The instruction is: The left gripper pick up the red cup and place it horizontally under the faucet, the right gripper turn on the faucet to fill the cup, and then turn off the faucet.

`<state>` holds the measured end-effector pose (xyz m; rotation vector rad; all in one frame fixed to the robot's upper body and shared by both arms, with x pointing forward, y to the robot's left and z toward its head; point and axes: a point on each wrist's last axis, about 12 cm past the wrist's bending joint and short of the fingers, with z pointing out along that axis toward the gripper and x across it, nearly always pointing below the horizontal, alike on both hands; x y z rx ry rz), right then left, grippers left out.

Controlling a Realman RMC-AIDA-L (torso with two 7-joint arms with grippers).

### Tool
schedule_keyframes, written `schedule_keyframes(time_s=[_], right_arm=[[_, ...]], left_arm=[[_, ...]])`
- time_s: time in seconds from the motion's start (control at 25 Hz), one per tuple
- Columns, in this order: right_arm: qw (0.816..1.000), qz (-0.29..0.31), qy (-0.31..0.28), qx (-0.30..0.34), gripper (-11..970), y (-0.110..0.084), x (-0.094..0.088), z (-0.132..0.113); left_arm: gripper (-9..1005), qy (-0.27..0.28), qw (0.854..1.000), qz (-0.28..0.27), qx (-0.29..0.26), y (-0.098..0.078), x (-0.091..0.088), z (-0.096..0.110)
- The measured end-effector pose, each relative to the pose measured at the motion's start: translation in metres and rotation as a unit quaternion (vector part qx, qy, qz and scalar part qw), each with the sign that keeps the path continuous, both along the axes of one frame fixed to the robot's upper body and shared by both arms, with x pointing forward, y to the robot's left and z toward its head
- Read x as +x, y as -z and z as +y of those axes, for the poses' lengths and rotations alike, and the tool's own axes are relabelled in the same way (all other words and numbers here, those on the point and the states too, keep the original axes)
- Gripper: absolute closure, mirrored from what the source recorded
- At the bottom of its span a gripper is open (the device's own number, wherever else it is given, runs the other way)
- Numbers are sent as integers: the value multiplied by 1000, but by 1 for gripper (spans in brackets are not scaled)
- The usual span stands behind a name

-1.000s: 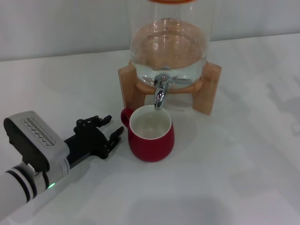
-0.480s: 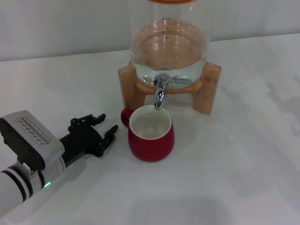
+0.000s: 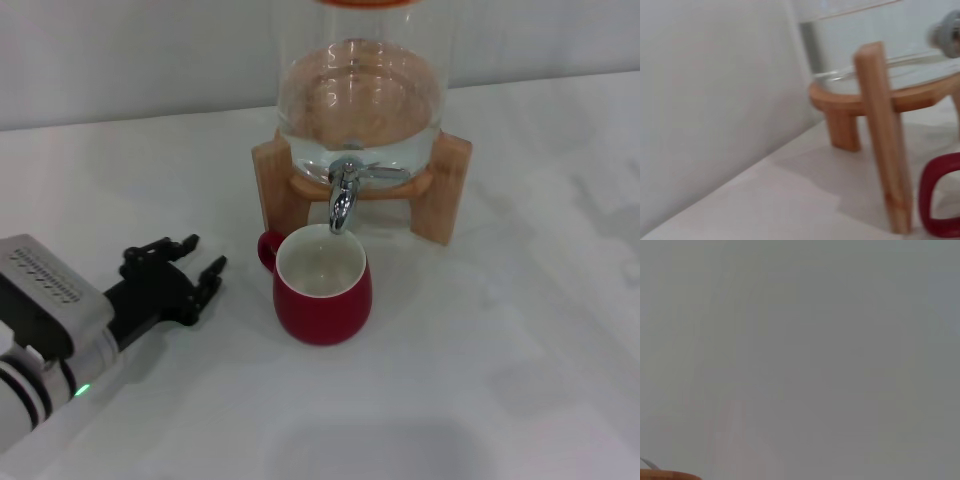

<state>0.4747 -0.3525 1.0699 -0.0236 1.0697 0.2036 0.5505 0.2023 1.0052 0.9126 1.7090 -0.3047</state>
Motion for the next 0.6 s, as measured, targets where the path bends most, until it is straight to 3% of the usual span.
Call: schedule_keyframes(time_s=[0.28,0.6], right_arm=[[1000,0,1,0,105,0,0,0],[1000,1,2,-2,105,0,0,-1]], left_arm=[[578,-56,998,-7,-17,0,0,23],[579,-132,986,-55,-89,-17,3,56]])
